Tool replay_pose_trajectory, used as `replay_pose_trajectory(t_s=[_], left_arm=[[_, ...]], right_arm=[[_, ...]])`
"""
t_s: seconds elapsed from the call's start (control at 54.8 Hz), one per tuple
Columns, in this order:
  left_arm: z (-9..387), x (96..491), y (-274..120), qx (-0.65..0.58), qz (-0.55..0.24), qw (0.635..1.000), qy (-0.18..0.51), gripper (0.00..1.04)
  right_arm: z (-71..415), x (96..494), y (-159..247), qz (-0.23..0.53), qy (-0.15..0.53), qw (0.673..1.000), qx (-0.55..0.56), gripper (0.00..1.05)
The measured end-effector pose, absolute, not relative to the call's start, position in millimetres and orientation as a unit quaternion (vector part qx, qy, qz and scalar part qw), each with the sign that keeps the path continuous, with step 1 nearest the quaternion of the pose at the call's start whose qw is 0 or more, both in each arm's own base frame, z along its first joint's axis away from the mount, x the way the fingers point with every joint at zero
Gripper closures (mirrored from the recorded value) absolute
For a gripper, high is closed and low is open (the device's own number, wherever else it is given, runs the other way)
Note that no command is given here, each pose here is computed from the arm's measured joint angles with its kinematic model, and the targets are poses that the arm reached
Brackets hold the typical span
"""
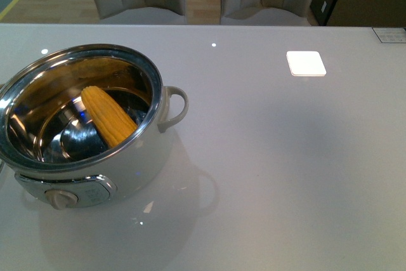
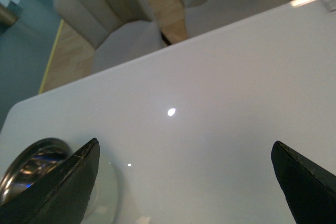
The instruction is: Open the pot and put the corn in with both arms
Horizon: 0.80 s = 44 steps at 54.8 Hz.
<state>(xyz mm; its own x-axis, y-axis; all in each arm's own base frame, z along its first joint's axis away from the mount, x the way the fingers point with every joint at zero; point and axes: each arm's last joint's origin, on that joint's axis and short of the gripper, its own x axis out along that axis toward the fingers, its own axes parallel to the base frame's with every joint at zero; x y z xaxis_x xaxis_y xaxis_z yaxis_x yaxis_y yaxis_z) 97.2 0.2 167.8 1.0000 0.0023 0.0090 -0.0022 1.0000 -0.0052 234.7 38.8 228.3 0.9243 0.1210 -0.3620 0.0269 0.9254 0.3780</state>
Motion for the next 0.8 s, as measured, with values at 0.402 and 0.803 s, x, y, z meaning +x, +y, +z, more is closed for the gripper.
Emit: replay_pose_trajectory(t_s=[0.402,0.803], left_arm=[[168,97,0,-0.003,0.001,1.000,-0.004,0.07],[168,97,0,-0.002,0.001,1.000,-0.004,0.07]], right_arm=[[210,192,20,0.003,0.030,0.998,0.057,0.32],[184,150,1,0.002,0.004,1.000,0.003,1.03]])
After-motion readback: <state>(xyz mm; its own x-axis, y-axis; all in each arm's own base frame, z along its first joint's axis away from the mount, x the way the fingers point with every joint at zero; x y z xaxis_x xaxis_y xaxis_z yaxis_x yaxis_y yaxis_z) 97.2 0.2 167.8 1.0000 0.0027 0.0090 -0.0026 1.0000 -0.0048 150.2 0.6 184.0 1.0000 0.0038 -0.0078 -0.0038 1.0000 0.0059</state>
